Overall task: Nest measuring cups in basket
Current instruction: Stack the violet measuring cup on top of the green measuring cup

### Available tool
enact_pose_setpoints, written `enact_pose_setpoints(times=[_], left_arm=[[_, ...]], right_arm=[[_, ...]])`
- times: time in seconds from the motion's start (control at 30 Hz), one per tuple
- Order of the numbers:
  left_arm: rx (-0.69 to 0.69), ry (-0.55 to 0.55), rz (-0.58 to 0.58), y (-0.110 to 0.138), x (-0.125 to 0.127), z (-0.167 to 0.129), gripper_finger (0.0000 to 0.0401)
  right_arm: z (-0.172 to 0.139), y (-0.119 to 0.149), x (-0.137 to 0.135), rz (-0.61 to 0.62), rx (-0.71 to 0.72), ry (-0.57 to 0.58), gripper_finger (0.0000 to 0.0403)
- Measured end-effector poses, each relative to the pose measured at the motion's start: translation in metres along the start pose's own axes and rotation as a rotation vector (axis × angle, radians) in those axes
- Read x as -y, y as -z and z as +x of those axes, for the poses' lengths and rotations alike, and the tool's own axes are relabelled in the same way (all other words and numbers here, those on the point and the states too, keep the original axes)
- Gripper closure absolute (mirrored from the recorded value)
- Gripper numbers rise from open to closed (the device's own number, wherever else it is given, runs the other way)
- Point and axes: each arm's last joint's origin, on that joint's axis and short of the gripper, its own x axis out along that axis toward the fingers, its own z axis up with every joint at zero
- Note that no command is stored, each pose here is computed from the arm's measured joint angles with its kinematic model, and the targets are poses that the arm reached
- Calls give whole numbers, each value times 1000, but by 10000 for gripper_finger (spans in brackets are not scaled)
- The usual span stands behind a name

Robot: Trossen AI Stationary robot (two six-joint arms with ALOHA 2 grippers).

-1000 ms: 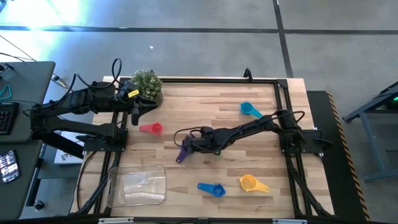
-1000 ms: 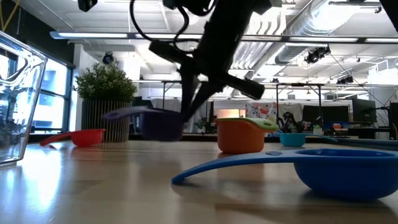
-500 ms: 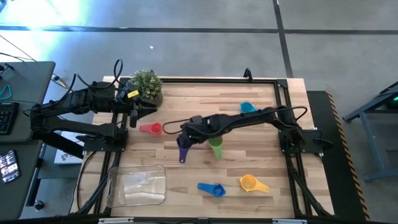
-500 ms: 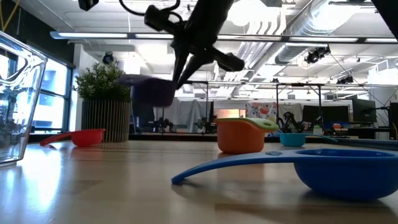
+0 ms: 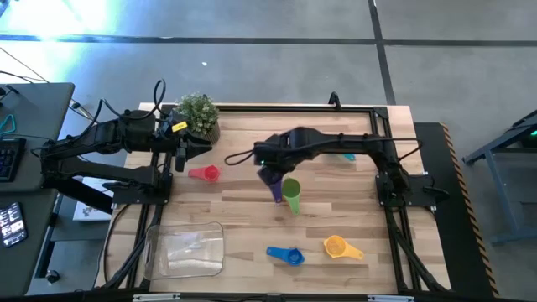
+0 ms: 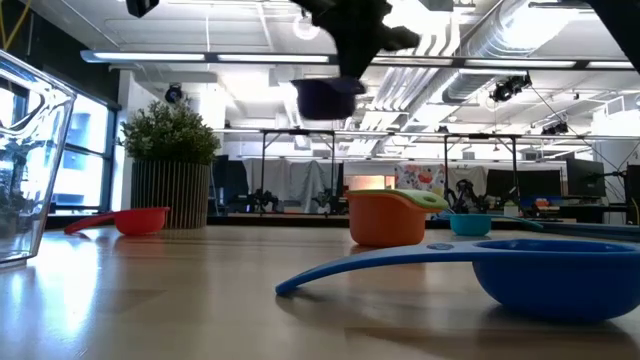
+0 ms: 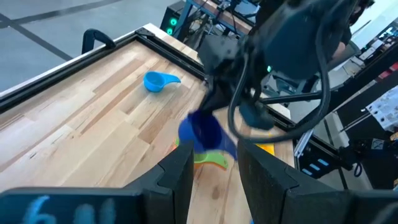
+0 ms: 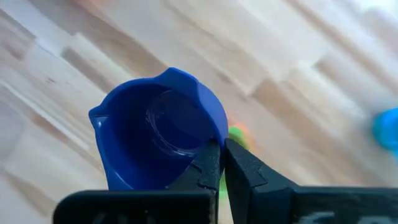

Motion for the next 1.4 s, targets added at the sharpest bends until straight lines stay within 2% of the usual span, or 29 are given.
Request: enact_pose_setpoints(times=[0.1, 0.23, 0.4, 0.57, 0.73, 0.9, 1.17, 1.4], left_arm=[[3, 1, 0, 0, 0, 0, 286], [8, 0, -3, -1, 0, 0, 286], [17, -12, -16, -1, 0, 0, 286], [32, -26, -17, -2, 0, 0, 286], [32, -26, -18, -2, 0, 0, 286], [36, -37, -45, -2, -1, 1, 286], [35, -42, -48, -2, -1, 1, 286], [28, -49, -52, -2, -1, 3, 286]], right_arm=[[-14, -1, 7, -50, 26, 53, 403], [-32, 3, 17, -97, 80, 39, 403], [-47, 15, 39, -85, 117, 59, 403], [-54, 33, 68, -13, 125, 83, 403], [-43, 48, 91, 81, 154, 12, 403], [-12, 60, 100, 183, 148, -102, 403], [33, 70, 91, 178, 71, -226, 403], [44, 70, 83, 169, 72, -265, 403]])
